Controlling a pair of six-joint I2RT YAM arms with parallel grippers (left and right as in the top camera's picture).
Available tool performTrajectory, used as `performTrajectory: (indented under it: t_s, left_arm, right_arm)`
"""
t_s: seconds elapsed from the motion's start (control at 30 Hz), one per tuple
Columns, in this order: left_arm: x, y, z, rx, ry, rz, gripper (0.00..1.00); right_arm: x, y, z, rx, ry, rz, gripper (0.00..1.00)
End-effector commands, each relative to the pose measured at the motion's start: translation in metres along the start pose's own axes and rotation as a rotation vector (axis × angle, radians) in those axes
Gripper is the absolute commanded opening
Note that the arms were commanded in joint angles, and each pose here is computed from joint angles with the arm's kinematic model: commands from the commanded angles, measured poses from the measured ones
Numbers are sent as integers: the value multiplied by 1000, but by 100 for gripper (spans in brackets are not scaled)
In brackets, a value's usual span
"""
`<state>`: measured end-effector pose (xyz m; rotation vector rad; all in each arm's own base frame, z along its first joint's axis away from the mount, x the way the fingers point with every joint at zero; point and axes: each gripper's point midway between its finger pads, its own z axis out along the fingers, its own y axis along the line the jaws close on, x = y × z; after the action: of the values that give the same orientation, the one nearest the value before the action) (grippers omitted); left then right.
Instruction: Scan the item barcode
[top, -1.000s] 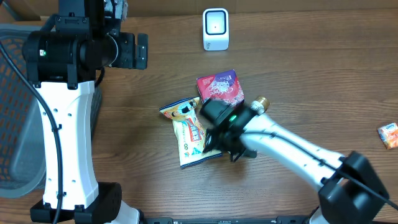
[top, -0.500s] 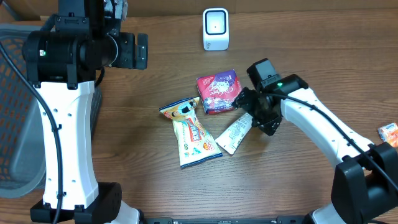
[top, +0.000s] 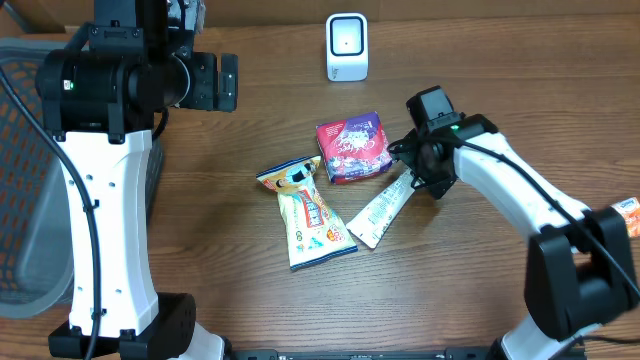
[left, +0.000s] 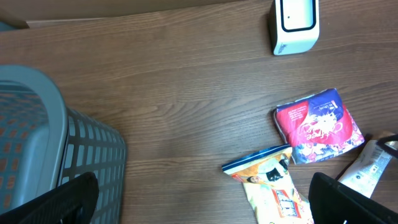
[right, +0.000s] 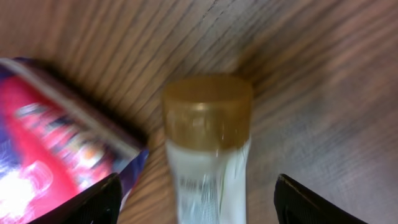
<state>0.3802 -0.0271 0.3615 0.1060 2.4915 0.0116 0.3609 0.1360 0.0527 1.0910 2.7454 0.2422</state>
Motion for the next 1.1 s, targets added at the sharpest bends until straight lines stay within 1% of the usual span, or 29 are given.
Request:
performTrajectory:
  t_s: [0.0, 0.07, 0.1, 0.17, 0.23, 0.37, 0.43, 0.53, 0.6, 0.67, 0.7, 0.77, 0.8, 0.87, 1.07]
  left_arm:
    - [-2, 2, 2, -6, -3, 11, 100]
    - [-2, 2, 2, -6, -3, 11, 100]
    - [-2, 2, 2, -6, -3, 11, 100]
    - [-2, 2, 2, -6, -3, 11, 100]
    - [-2, 2, 2, -7, -3, 10, 100]
    - [-2, 2, 2, -6, -3, 11, 100]
    - [-2, 2, 2, -6, -3, 11, 100]
    - [-2, 2, 2, -6, -3, 11, 100]
    - [-2, 2, 2, -6, -3, 11, 100]
    - [-2, 2, 2, -6, -3, 11, 100]
    - [-2, 2, 2, -6, -3, 11, 100]
    - [-2, 2, 2, -6, -3, 11, 100]
    - [-2, 2, 2, -6, -3, 11, 100]
    - [-2, 2, 2, -6, -3, 11, 100]
    - [-2, 2, 2, -6, -3, 11, 100]
  right_arm:
    - [-7, -7, 9, 37, -35, -31, 78]
    - [-12, -8, 9, 47, -61, -31, 74]
    - [-15, -9, 9, 54, -78, -31, 70]
    - [-18, -9, 8, 55, -97, -30, 59]
    - [-20, -5, 10, 41, -105, -30, 51]
    - [-20, -5, 18, 50, -100, -31, 52]
    - [-18, -8, 26, 68, -85, -32, 56]
    - [-6, -11, 41, 81, -22, -33, 61]
    - [-3, -13, 47, 92, -6, -33, 61]
    - [-3, -14, 50, 98, -3, -33, 49]
    - [-3, -14, 50, 98, -4, -33, 39]
    - [-4, -12, 50, 90, -8, -33, 23]
    - [-6, -10, 50, 80, -14, -34, 14]
    - [-7, -8, 50, 73, -18, -35, 4]
    - [-5, 5, 35, 33, 7, -207, 4]
